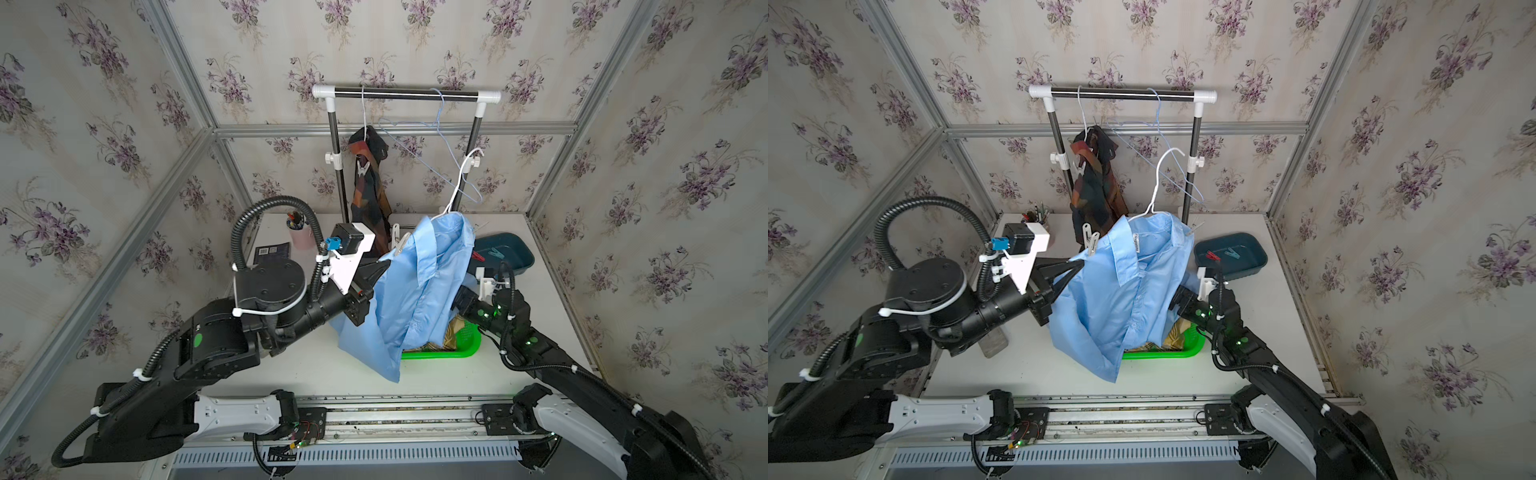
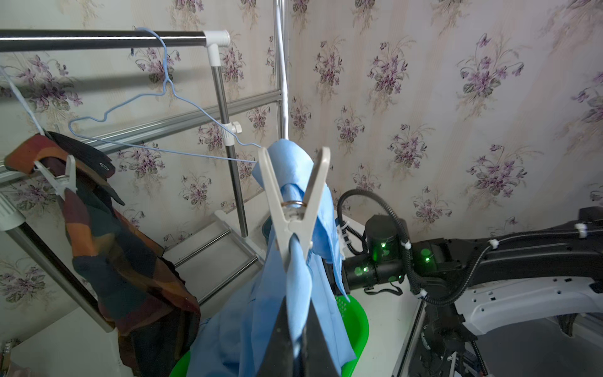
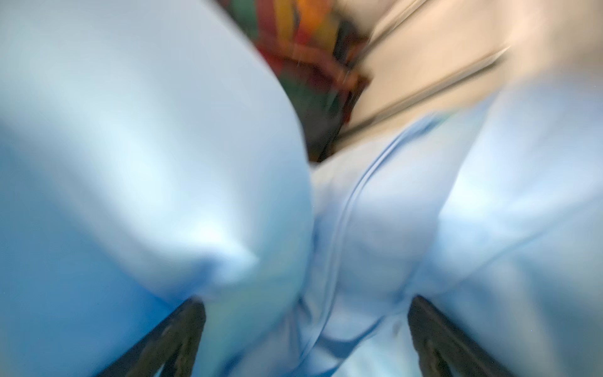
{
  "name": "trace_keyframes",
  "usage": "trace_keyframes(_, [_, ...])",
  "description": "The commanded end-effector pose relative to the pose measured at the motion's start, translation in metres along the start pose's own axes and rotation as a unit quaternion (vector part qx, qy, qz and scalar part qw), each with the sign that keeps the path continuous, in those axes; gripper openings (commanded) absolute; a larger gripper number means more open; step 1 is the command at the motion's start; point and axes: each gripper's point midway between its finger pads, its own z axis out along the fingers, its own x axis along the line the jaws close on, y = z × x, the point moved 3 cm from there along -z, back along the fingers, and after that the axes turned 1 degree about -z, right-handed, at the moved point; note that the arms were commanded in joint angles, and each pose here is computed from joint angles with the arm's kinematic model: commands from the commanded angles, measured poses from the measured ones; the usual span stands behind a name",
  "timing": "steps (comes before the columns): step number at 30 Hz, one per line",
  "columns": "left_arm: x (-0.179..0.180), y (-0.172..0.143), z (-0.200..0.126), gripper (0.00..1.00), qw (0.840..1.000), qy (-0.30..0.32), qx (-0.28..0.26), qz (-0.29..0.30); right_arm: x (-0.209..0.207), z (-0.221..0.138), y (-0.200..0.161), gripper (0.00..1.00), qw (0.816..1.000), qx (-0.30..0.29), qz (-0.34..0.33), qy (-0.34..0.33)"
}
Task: Remove the clothespins securing long-sleeve shirts to the hanger
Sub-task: Place the long-sleeve shirt at the bin.
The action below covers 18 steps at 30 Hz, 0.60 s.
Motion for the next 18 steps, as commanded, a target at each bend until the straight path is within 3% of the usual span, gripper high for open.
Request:
trace_keyframes(1, [0.001,-0.001,0.014,0.0,0.999,0.004,-0.031,-0.018,-0.014,-0.016,0.017,0.99,0.998,-0.031,-0.011,-0.055])
trace_keyframes(7, [0.01,-0.039,0.05,0.0,0.999,0.013,-0.038,0.032,-0.025,-0.044,0.051,0.99,0.989,-0.1,-0.006,-0.111])
trace_keyframes(11, [0.014,-0.056,0.068,0.0,0.994,0.017,-0.06,0.095,-0.016,-0.054,0.08,0.99,0.989,-0.112,0.004,-0.094])
trace_keyframes(18, [0.022,-0.079,0.092,0.0,0.969,0.055,-0.098,0.222,-0.009,-0.052,0.124,0.96,0.993,-0.101,0.054,-0.022])
